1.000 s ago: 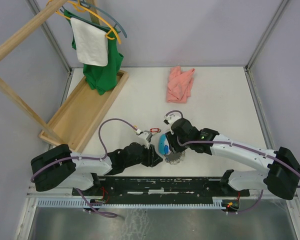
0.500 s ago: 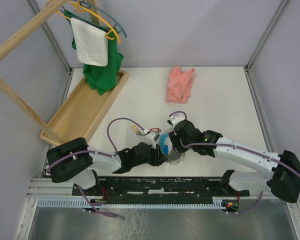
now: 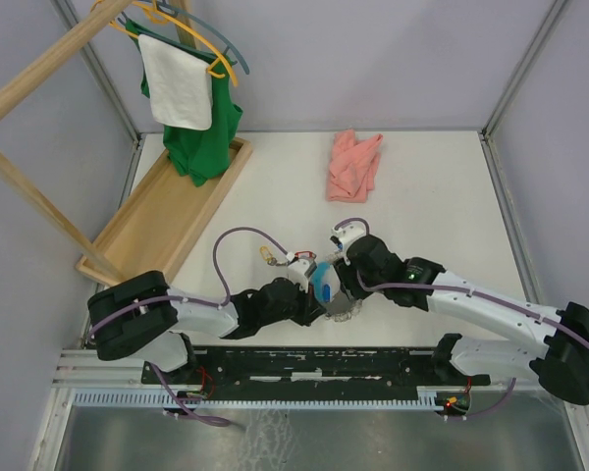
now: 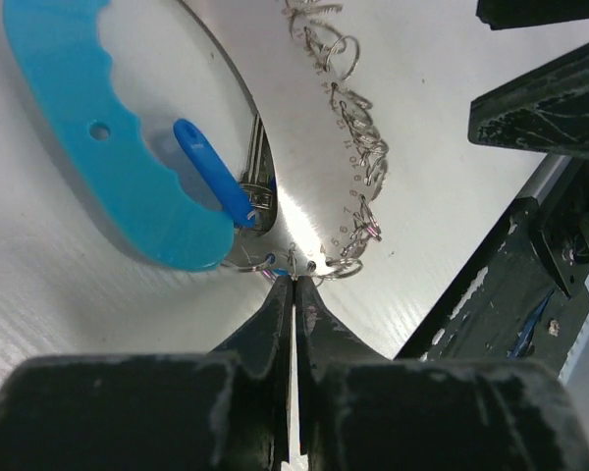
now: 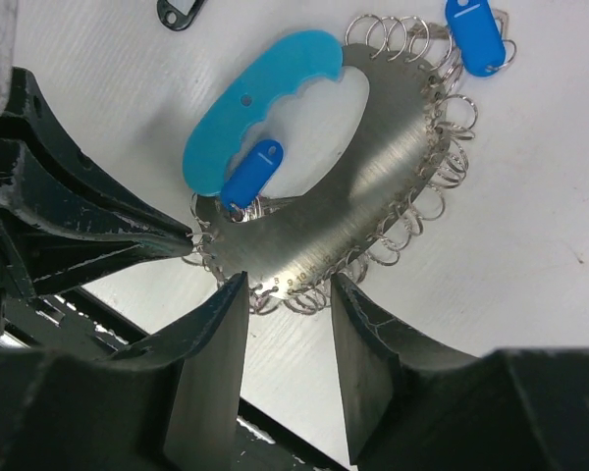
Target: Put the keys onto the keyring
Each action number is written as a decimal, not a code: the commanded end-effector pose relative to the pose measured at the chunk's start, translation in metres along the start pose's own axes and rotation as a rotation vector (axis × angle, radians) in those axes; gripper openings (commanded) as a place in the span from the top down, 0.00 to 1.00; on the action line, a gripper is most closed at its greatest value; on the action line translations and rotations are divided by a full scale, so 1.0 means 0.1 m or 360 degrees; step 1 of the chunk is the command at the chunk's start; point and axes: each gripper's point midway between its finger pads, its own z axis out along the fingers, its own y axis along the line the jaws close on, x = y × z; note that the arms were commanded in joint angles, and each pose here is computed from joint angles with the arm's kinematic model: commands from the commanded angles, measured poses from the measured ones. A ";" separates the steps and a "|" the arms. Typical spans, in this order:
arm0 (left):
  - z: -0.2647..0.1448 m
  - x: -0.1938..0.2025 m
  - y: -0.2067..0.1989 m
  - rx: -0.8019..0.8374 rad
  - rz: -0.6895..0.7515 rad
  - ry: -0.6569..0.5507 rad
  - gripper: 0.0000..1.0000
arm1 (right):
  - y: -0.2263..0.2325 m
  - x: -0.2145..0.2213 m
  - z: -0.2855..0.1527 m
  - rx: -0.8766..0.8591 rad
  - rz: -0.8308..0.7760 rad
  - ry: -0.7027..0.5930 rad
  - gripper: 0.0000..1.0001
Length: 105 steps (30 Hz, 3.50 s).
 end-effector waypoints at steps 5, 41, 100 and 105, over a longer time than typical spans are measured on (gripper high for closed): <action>-0.27 -0.65 -0.31 0.0075 0.0606 -0.0174 0.97 | 0.12 -0.31 -0.30 -0.0222 -0.0132 -0.0200 0.53; -0.84 -1.31 -0.91 0.0808 0.1564 -0.0995 0.97 | 0.56 -0.47 -0.98 -0.0782 -0.1009 -0.0883 0.58; -1.03 -1.32 -1.00 0.0935 0.1543 -0.0969 0.97 | 0.61 -0.66 -0.72 -0.0767 -0.1325 -0.0809 0.92; -1.01 -1.33 -0.97 0.0903 0.1524 -0.0953 0.97 | 0.59 -0.67 -0.77 -0.0765 -0.1355 -0.0786 0.99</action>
